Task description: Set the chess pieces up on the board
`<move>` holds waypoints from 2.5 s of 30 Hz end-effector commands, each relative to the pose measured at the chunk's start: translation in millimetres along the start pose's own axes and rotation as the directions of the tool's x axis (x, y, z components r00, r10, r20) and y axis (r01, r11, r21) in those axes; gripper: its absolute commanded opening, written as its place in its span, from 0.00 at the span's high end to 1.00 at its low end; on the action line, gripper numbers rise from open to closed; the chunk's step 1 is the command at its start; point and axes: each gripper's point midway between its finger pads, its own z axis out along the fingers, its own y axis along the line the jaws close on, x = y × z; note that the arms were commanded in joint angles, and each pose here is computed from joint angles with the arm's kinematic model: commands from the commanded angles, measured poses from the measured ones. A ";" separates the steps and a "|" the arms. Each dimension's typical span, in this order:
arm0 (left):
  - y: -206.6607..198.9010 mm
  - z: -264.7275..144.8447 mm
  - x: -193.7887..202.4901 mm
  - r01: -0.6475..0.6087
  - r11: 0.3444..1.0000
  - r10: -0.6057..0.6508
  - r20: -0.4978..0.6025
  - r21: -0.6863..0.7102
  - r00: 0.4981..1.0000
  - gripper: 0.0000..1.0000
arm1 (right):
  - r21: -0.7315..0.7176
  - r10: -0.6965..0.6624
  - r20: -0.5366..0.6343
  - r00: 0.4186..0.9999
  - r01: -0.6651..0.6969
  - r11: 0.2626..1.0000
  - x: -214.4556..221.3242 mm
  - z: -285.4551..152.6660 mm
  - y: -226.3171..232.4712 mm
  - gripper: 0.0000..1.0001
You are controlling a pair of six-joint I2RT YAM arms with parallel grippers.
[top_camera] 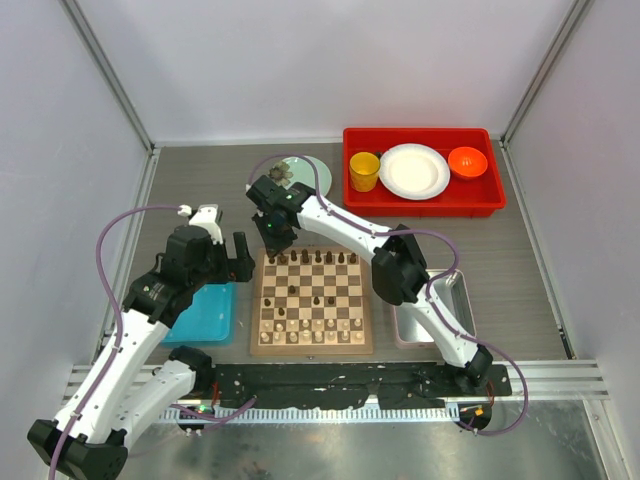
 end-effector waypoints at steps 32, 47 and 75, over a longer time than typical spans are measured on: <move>-4.2 1.4 -11.1 0.009 1.000 -0.009 0.042 0.018 0.999 0.00 | -0.037 -0.004 0.053 0.999 0.006 0.999 -11.0 -3.0 10.5 0.76; -4.7 1.7 -10.7 0.008 1.000 -0.008 0.042 0.020 0.999 0.00 | -0.007 -0.020 0.046 0.999 0.020 1.000 -6.8 -6.5 4.6 0.76; -4.7 2.2 -9.8 0.008 1.000 -0.009 0.038 0.021 0.999 0.01 | 0.006 -0.019 0.051 0.998 0.019 1.000 -7.7 -11.1 0.1 0.72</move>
